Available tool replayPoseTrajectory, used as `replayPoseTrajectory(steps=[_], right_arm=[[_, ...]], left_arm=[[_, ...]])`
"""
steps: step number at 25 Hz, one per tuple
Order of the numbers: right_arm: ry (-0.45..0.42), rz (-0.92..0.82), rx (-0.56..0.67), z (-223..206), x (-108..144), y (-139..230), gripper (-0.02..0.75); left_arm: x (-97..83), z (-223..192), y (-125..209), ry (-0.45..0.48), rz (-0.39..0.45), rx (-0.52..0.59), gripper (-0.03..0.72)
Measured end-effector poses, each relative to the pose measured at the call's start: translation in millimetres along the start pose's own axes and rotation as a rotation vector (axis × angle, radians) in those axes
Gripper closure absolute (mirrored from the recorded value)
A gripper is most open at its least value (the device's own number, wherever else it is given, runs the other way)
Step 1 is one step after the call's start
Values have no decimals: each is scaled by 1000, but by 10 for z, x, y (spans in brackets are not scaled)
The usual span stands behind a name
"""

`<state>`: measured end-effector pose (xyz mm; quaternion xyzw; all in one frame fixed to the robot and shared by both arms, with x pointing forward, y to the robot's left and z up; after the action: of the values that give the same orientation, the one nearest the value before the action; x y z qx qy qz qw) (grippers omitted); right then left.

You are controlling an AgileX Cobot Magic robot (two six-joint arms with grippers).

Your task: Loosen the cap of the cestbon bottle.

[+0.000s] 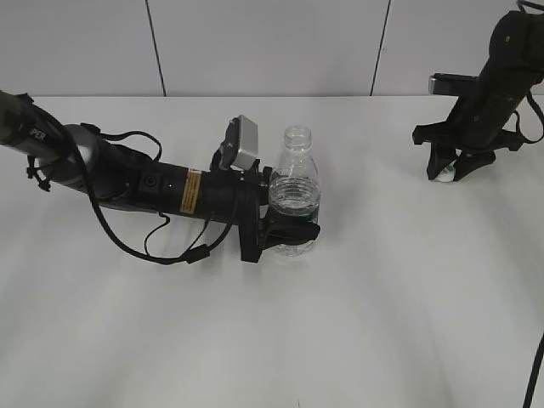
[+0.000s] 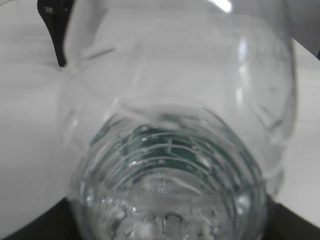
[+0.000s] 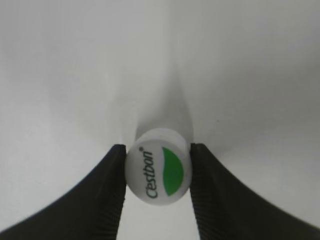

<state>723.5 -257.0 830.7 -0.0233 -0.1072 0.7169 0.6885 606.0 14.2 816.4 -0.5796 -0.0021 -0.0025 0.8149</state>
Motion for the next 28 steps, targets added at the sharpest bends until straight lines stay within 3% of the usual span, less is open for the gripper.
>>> replayPoseTrajectory(steps=[12,19,28], right_arm=[[-1,-13,33,7,3,46,264],[-12,-8,61,319,56,-28,249],[-18,4,60,611,100,-98,248]], left_arm=[[2,0,2,-1,0,2,276],[70,-4,-8,-49,28,-6,276],[282,17,-1,-192,101,-9,276]])
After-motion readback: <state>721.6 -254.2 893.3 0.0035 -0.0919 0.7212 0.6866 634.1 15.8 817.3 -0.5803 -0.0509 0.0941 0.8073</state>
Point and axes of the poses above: a point on each arm's last joint axis where the gripper is mounted, z pointing back along that axis away from the gripper, x along the wrist's bending axis when the last joint is at zero, y = z × x, the point moved 6 cm from there along -z, pointing out along that axis toward the gripper, and after that the axes turned 4 degrees about -z, right-handed, at the moved point
